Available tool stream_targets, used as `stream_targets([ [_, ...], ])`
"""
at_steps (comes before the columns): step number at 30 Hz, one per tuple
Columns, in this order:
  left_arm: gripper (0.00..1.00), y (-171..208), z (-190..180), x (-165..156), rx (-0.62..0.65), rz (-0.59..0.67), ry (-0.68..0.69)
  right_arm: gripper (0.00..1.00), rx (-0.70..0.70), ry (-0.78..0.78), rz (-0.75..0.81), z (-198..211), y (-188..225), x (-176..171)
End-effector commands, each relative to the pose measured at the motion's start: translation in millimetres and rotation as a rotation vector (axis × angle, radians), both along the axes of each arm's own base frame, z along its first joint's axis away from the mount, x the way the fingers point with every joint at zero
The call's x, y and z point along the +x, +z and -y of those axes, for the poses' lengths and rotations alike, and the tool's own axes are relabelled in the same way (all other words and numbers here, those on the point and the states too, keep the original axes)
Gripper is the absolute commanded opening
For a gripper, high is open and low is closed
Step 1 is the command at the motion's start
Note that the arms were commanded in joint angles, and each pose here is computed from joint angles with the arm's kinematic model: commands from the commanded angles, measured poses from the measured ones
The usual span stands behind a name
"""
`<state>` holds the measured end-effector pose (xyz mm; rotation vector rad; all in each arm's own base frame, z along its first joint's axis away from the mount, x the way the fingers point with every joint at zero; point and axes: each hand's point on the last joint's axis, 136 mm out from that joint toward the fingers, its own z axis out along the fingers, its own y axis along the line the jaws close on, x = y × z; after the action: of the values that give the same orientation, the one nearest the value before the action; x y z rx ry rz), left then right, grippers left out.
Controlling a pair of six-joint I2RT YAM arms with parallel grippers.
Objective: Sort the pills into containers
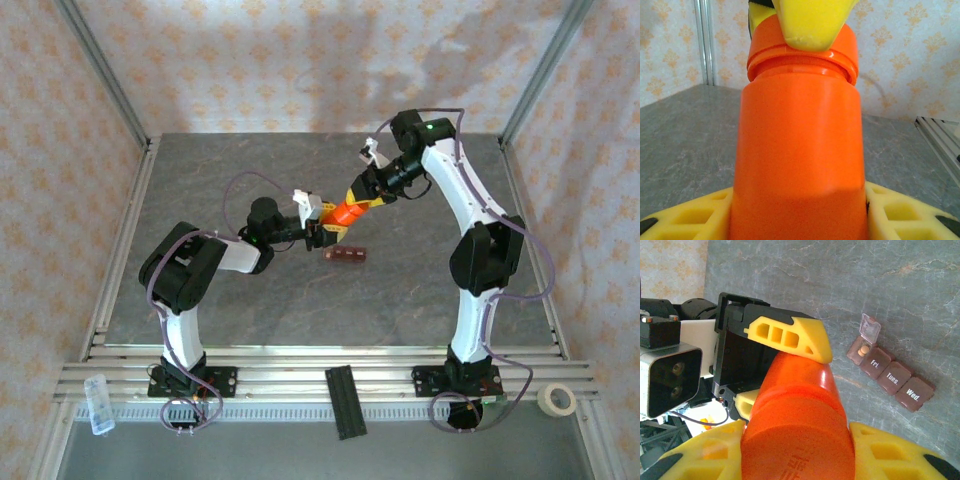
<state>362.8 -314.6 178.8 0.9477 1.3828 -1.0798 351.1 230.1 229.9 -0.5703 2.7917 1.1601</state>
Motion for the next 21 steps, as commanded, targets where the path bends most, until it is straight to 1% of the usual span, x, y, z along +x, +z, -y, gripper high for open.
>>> stream_targets([
  [1, 0.00, 56.1, 2.9, -2.4, -0.087, 0.145, -0.040, 0.30, -0.015, 0.041, -0.037, -9.4, -11.3, -7.8],
  [9, 0.00, 65.8, 5.2, -2.0, -0.100, 0.157, -0.054, 0.31, 0.049, 0.053, -0.053, -21.1, -3.9, -10.9],
  [12, 0.00, 68.6, 5.6, -2.6, -0.103, 0.158, -0.060, 0.31, 0.049, 0.046, -0.057, -21.9, -3.4, -10.2],
  [15, 0.00, 70.0, 5.4, -2.8, -0.104, 0.163, -0.053, 0.31, 0.066, 0.017, -0.089, -25.7, -4.1, -6.5],
  [21, 0.00, 72.3, 5.5, -2.1, -0.106, 0.167, -0.052, 0.31, 0.065, -0.102, -0.158, -29.8, -16.3, 5.8],
])
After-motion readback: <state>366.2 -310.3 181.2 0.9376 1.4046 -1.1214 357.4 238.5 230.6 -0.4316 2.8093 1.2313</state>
